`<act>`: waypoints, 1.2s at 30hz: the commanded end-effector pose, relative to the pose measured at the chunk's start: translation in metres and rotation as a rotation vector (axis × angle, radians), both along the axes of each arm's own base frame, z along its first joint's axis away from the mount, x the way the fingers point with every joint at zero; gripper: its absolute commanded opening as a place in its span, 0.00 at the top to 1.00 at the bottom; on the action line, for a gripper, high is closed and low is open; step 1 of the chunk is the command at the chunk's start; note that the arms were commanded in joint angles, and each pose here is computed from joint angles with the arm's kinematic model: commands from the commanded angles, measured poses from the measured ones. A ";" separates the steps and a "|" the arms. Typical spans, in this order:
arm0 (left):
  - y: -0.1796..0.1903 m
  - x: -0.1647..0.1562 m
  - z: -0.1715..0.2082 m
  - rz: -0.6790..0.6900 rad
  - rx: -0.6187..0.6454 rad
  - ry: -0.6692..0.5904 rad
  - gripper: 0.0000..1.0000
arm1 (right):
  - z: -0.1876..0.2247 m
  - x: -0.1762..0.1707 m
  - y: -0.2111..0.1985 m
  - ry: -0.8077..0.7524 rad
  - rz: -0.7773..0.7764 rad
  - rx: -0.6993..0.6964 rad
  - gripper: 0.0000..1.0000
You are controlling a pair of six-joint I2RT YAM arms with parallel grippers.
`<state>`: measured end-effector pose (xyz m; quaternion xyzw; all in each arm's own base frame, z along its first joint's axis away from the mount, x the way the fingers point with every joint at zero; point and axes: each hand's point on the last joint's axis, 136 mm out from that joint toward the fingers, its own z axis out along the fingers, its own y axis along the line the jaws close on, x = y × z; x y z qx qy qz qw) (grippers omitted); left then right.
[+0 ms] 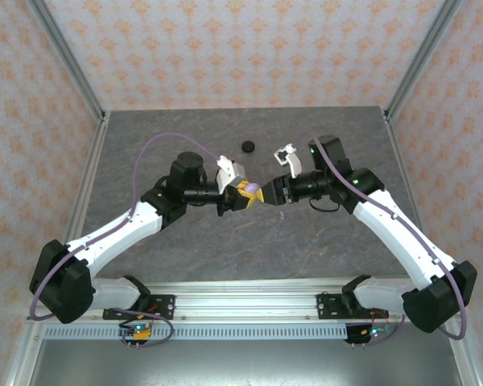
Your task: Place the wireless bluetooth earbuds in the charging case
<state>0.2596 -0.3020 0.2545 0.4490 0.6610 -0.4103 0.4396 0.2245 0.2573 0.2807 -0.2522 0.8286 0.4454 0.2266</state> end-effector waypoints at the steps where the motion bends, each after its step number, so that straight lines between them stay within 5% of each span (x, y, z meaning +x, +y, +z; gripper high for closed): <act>1: -0.007 -0.010 0.015 -0.066 -0.023 -0.061 1.00 | 0.006 0.005 0.003 -0.035 -0.002 -0.018 0.43; 13: -0.006 -0.014 0.018 -0.071 -0.010 -0.059 1.00 | 0.005 0.008 0.003 -0.039 -0.008 -0.027 0.43; 22: -0.011 -0.014 0.014 -0.092 0.025 0.119 0.98 | 0.014 0.011 -0.009 -0.142 -0.039 -0.075 0.43; 29: -0.013 -0.036 0.028 -0.242 0.053 0.239 0.99 | 0.027 -0.006 -0.003 -0.175 0.085 -0.040 0.54; 36: -0.013 -0.037 0.040 -0.245 0.058 0.263 0.99 | 0.028 -0.013 0.001 -0.166 0.152 -0.025 0.58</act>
